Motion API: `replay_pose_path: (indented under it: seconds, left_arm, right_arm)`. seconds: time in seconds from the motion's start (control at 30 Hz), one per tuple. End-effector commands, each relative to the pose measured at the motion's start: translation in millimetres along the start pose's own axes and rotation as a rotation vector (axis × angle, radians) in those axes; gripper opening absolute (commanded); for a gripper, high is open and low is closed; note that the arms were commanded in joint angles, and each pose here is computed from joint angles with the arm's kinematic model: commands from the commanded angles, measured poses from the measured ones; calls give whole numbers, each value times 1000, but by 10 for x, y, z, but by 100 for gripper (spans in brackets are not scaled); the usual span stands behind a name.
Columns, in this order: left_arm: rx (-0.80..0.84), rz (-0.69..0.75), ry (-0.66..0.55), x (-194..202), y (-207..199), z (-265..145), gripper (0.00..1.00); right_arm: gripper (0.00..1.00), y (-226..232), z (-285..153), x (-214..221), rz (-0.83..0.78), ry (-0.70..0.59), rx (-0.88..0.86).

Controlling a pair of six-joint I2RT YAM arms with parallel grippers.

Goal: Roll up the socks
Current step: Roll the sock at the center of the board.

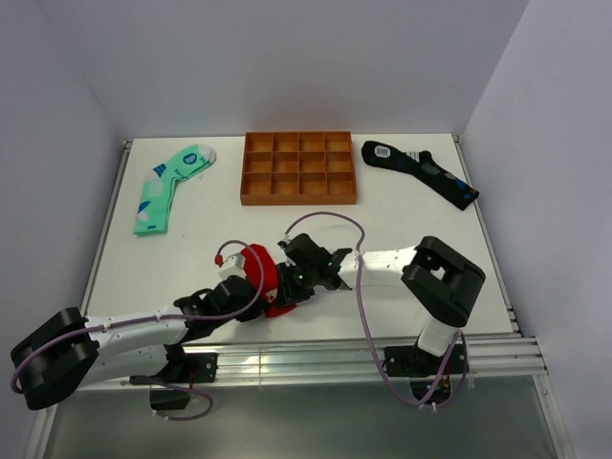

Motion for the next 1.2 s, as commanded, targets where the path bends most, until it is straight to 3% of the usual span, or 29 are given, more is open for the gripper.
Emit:
replay_pose_path:
  seconds: [0.0,0.27,0.83,1.17]
  left_arm:
    - [-69,88,120,102,85,-43,0]
    - [-77,95,205,63,128,-20,0]
    - [-60,114,319,-233,89,-17,0]
    - [-41,80,412,-257,46,21,0]
  right_arm:
    - [35,-285,13,191,-31,5,163]
    - [36,-193,-50,127,-112,-90,81]
    - [42,5,-472,37,-427,-565,-248]
    - [48,44,-301,151,-576,-572,-307]
Point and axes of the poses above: each gripper's point midway between its finger pads, its own z axis out along the fingers, its own y axis along the line the jaws close on, x = y × z, the point moved 9 cm from there along -z, back along the fingers, and after that the axes turned 2 degrees about -z, right-handed, at the moved point
